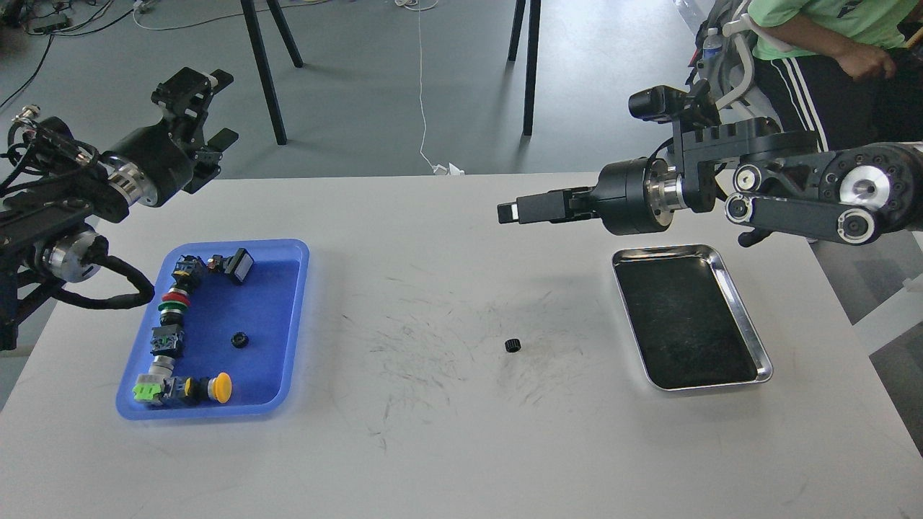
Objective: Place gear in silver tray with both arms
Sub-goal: 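Move the right gripper down to the black gear on the table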
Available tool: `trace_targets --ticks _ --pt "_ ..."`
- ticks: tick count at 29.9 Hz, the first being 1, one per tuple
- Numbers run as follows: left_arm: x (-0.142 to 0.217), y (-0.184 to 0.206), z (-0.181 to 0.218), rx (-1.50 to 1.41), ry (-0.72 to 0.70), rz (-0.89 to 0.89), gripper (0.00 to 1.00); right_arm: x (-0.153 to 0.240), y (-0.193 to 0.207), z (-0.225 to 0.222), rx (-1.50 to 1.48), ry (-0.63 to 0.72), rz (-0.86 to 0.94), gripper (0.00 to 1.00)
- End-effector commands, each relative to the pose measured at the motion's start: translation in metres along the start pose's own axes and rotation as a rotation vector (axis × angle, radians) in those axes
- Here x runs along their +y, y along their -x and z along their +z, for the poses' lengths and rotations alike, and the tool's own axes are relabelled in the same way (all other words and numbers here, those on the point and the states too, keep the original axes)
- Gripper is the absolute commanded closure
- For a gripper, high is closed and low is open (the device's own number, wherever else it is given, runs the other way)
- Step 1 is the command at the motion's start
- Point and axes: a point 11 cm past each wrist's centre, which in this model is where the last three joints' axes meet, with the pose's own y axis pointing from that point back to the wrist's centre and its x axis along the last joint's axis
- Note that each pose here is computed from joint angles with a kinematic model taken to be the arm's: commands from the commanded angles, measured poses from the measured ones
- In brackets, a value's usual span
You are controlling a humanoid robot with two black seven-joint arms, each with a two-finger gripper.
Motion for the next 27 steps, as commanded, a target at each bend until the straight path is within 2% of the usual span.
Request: trace_targets --ticks 1,5,9,17,27 --pt "0.001 -0.006 -0.001 -0.015 -0.005 0.027 0.02 0.003 0.001 -0.003 0.132 0.011 -0.070 0.02" --pt "0.002 -0.007 -0.002 -0.011 -0.006 0.023 0.02 0.001 0.007 -0.005 0.240 0.018 -0.153 0.02" --pt "0.002 -0.007 -0.003 -0.013 -0.007 0.028 0.02 -0.022 0.017 -0.022 0.382 -0.004 -0.247 0.02" --pt "0.003 -0.009 -0.002 -0.016 -0.007 0.033 0.02 -0.043 0.034 -0.029 0.649 0.028 -0.429 0.02" --pt "0.002 -0.008 -0.002 0.002 0.000 0.036 0.02 -0.065 0.055 -0.024 0.720 0.035 -0.520 0.04"
